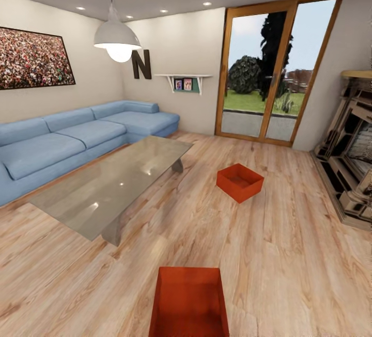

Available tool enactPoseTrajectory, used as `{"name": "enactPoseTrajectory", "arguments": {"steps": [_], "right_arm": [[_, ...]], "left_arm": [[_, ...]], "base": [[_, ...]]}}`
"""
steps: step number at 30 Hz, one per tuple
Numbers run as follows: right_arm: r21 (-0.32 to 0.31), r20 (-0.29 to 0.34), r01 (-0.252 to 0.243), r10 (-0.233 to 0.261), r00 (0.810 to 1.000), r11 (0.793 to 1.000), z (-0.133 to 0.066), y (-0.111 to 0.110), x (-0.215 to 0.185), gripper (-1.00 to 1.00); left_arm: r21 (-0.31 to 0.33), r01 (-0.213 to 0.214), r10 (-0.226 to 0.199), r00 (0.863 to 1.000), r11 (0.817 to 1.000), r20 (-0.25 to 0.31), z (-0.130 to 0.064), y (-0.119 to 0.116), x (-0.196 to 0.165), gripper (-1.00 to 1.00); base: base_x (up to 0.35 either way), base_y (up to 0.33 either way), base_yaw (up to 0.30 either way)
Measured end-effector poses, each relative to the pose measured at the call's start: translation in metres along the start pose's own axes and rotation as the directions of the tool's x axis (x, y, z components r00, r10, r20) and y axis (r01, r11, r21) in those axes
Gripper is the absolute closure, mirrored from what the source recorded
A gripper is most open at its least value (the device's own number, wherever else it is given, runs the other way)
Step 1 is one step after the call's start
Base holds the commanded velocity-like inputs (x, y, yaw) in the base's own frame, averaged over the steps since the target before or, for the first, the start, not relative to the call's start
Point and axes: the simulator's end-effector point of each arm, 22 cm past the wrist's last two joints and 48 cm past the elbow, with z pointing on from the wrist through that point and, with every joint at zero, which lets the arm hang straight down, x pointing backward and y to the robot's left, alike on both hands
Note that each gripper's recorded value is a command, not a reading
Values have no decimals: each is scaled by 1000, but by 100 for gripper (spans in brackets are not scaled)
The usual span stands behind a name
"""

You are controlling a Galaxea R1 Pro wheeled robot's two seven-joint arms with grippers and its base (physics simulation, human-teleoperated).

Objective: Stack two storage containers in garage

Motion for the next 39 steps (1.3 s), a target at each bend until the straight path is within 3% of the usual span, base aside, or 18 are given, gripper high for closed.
{"name": "enactPoseTrajectory", "arguments": {"steps": [18,39], "right_arm": [[-1,-28,3,-3,1000,1000,0,1,11,-100],[-3,-60,8,-8,998,1000,1,1,24,-100]], "left_arm": [[-9,-1,1,1000,1000,-26,0,3,10,-100],[-18,-3,2,998,1000,-58,0,7,22,-100]], "base": [[0,0,-117],[0,0,-5]]}}
